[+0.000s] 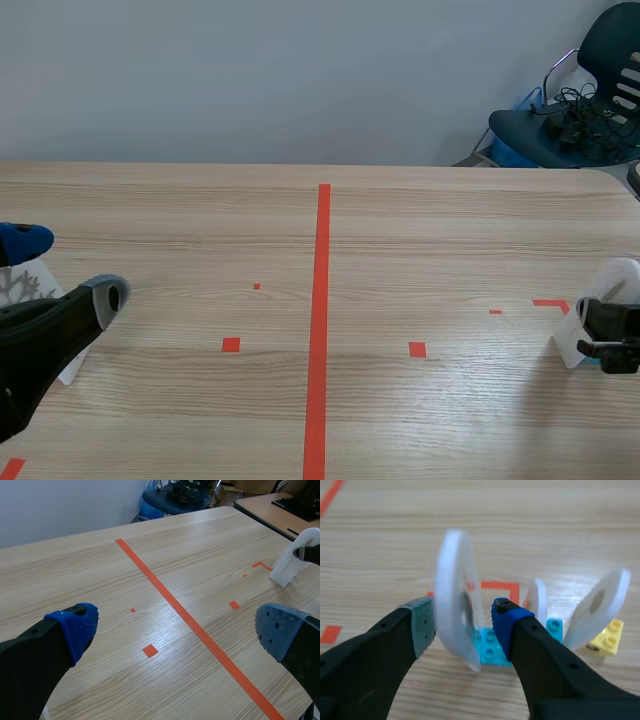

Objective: Do the leaf sorting experiment

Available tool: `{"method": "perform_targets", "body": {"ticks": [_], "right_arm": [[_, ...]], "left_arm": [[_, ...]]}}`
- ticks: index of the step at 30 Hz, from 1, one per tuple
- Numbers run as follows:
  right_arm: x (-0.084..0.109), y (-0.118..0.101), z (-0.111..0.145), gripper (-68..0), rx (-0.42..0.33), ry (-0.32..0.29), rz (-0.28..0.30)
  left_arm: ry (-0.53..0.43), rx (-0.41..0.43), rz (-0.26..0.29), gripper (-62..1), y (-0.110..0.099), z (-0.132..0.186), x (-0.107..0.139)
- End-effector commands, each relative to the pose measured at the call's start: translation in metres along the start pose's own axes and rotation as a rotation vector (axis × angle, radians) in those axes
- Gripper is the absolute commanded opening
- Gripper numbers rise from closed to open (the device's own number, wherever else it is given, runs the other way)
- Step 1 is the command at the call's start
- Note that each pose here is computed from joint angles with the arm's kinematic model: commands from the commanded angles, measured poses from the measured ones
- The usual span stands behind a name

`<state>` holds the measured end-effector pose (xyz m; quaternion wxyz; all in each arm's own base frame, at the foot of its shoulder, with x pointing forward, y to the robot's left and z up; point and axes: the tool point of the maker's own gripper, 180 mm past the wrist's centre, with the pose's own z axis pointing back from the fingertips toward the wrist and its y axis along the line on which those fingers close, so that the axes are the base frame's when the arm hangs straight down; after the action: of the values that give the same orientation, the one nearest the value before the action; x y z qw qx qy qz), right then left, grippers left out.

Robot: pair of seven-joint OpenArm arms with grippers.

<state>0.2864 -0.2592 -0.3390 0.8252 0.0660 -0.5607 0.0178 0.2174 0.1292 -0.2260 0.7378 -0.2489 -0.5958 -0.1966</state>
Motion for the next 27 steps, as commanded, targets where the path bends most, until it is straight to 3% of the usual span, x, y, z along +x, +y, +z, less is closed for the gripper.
{"method": "perform_targets", "body": {"ticks": [1, 5, 8, 14, 16, 19, 23, 27], "right_arm": [[0.049, -0.004, 0.002, -39.4, 0.021, -0.120, 0.042], [0.090, 0.010, 0.010, -34.0, 0.085, -0.178, 0.069], [0.119, 0.032, 0.017, -26.5, 0.170, -0.207, 0.115], [0.161, 0.076, 0.042, -6.1, 0.254, -0.228, 0.338], [0.165, 0.090, 0.052, 0.1, 0.272, -0.233, 0.373], [0.160, 0.113, 0.068, 0.4, 0.330, -0.213, 0.382], [0.146, 0.132, 0.082, 0.4, 0.400, -0.176, 0.318], [0.130, 0.138, 0.081, 0.4, 0.423, -0.123, 0.297]], "left_arm": [[-0.045, -0.015, -0.007, 1.4, -0.005, -0.002, 0.013], [-0.046, -0.015, -0.007, 1.4, -0.005, -0.002, 0.013], [-0.046, -0.015, -0.007, 1.4, -0.005, -0.002, 0.013], [-0.046, -0.015, -0.006, 1.4, -0.005, -0.002, 0.013], [-0.046, -0.016, -0.007, 1.4, -0.005, -0.002, 0.013], [-0.046, -0.016, -0.007, 1.4, -0.005, -0.002, 0.013], [-0.046, -0.016, -0.007, 1.4, -0.005, -0.002, 0.013], [-0.046, -0.016, -0.006, 1.4, -0.005, -0.002, 0.013]]}}
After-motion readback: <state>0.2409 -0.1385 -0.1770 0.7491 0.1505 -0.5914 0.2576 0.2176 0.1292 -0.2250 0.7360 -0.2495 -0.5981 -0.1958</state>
